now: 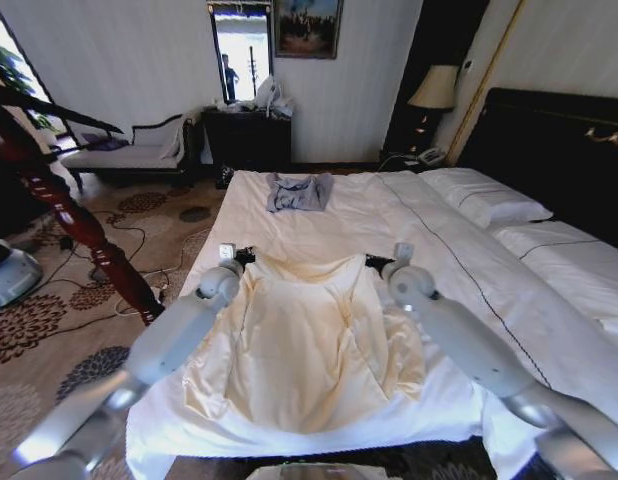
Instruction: Pick up the clothes from the bed and hang them on the clothes hanger.
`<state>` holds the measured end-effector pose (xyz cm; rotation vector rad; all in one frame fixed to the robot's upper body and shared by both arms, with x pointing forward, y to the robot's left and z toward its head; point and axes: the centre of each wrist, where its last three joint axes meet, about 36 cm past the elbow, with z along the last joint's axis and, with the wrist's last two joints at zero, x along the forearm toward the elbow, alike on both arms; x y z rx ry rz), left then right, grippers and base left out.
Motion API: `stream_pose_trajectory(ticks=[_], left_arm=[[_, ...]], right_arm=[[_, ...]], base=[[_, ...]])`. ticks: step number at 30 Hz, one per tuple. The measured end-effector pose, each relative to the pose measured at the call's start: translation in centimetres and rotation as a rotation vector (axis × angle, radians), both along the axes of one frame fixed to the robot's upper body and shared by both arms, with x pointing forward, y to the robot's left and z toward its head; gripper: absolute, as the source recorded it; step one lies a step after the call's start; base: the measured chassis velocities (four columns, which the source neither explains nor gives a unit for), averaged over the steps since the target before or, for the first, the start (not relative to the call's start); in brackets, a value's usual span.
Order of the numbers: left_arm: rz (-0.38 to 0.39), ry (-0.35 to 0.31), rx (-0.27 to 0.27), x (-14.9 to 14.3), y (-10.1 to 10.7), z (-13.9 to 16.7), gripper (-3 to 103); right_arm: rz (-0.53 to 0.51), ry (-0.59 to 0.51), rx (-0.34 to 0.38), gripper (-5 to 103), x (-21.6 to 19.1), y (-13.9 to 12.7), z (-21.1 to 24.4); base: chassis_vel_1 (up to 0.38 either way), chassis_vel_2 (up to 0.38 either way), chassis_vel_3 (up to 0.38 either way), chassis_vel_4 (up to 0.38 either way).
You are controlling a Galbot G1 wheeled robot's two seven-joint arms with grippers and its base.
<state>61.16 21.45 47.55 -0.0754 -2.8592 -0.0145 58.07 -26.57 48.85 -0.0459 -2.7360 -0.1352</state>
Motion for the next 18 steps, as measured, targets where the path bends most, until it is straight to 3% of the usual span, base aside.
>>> stream_pose_trajectory(ticks=[8,12,13,18], left_arm=[[0.091,0.003,0.006,4.9,0.0,-1.5,1],[0.108,0.006,0.011,7.1,-0.4,-1.6,1],[0.119,0.007,0.033,9.0,-0.8,-1.8,1],[0.12,0.023,0.054,11.2,-1.5,-1.7,1]], right_arm=[[-0.019,-0.047,-0.01,0,5.0,3.4,-2.2],[-0.016,-0.067,0.009,0,7.7,7.0,-1.9],[-0.016,-0.084,0.001,0,10.2,9.8,-1.2],[-0.028,-0.093,-0.032,0,12.1,11.0,-1.0]], base=[[0.0,0.0,0.0,0.0],[0.0,0.0,0.0,0.0],[0.0,0.0,0.0,0.0],[0.0,0.0,0.0,0.0]])
